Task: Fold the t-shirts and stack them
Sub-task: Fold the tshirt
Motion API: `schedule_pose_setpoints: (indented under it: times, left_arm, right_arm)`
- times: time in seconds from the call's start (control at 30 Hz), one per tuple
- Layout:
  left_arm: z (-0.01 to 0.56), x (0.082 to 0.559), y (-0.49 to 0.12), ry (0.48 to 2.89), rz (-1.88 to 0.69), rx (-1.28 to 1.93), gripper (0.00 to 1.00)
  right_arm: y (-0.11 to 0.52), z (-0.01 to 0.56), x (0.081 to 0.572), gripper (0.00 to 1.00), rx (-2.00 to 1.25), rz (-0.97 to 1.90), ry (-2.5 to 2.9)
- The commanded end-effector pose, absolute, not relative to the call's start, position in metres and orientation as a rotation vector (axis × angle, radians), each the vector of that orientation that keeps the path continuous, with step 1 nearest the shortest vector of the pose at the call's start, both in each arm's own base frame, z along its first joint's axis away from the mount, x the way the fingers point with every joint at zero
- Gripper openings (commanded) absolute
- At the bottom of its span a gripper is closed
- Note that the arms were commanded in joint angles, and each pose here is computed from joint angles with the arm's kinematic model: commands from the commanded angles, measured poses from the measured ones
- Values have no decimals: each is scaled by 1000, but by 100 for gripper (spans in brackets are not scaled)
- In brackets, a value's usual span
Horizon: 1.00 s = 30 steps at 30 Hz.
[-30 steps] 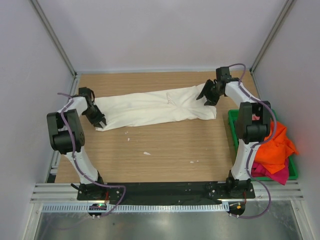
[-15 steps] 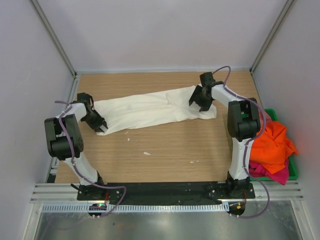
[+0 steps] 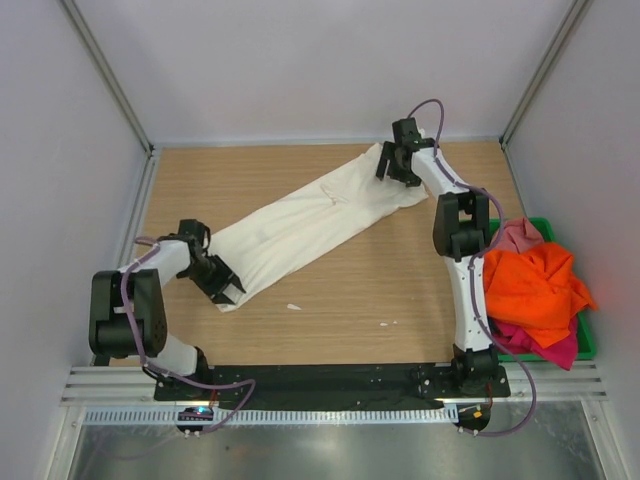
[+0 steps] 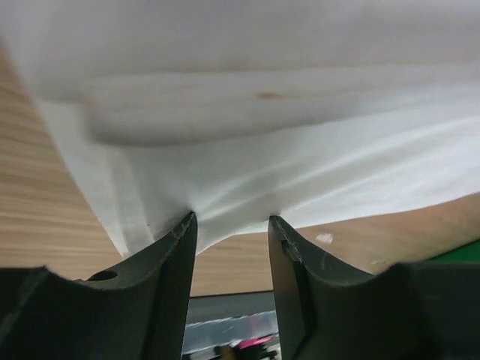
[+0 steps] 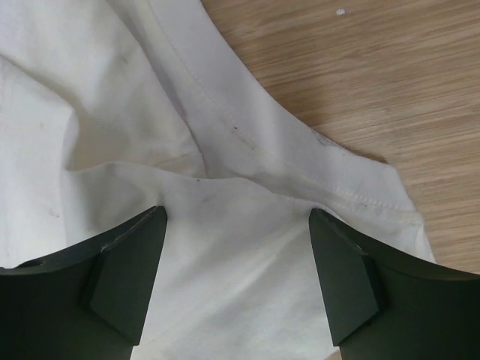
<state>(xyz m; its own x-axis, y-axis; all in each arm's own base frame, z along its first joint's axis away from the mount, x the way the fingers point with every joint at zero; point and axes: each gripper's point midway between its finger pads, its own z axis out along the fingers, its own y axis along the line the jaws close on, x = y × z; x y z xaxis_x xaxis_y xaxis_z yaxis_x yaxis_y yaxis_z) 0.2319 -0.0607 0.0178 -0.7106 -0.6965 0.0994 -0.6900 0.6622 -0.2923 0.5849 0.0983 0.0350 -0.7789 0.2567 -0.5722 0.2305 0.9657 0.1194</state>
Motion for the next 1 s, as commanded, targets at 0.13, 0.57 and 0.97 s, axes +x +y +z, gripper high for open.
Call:
schedule_pose_setpoints:
  times: [0.13, 0.57, 0.97]
  left_arm:
    - [45, 186, -144, 2981, -646, -866, 54]
    - [119, 255, -147, 2773, -396, -94, 79]
    - [40, 249, -143, 3004, -264, -25, 75]
  right_arm:
    - [101, 127, 597, 90, 271, 3, 2370]
    - [166, 134, 521, 100, 349, 99, 2477]
    - [223, 78, 538, 100, 363, 108, 2503]
